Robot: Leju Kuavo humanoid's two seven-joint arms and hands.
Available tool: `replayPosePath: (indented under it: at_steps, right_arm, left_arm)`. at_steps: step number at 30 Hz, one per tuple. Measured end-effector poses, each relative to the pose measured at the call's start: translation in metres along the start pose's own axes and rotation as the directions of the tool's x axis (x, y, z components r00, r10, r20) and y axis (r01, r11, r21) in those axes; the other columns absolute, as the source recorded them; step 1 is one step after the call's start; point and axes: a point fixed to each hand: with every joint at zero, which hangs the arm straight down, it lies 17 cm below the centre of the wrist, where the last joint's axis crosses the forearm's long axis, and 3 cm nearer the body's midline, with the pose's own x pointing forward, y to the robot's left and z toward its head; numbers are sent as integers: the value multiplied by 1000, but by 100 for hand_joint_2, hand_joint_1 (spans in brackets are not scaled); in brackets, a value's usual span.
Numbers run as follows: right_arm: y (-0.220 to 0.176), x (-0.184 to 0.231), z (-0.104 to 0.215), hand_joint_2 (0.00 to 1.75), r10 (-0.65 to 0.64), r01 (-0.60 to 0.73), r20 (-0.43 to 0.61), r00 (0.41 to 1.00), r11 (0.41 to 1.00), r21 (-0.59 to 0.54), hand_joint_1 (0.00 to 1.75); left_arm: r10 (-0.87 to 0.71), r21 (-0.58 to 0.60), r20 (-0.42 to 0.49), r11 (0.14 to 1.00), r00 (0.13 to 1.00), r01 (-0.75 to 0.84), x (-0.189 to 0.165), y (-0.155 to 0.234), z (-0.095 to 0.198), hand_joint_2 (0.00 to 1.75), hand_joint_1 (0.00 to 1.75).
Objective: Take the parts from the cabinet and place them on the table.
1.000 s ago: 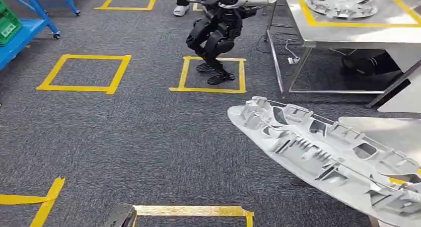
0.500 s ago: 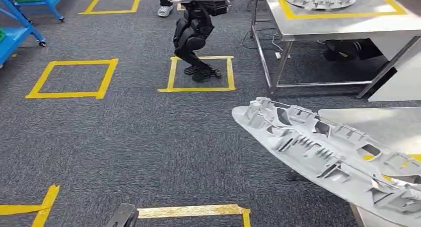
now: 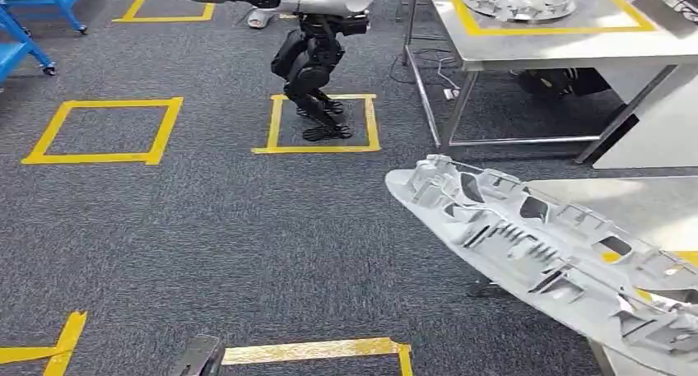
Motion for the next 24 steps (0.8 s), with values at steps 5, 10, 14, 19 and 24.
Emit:
replayPosePath:
  at_steps: [5, 10, 14, 19, 24]
  right_arm:
    - [0, 0, 0, 175, 1, -1, 0, 1000, 1000, 0, 175]
    - [-1, -1, -1, 175, -5, 4, -2, 1000, 1000, -11, 175]
    - [-2, -1, -2, 175, -8, 8, -1, 1000, 1000, -22, 175]
    - [-3, -2, -3, 175, -8, 8, -2, 1000, 1000, -31, 175]
    - [-2, -2, -4, 175, -14, 14, 0, 1000, 999, -36, 175]
  left_arm:
    - [0, -1, -1, 1000, 1000, 0, 0, 0, 0, 0, 0]
    - [-5, 4, -2, 1000, 1000, 5, -2, 2, 0, 0, 0]
    - [-6, 5, 1, 1000, 1000, 6, 0, 3, 0, 0, 0]
    - [-6, 5, -2, 1000, 1000, 6, -1, 2, 0, 0, 0]
    - [-9, 13, -1, 1000, 1000, 9, -1, 7, 0, 0, 0]
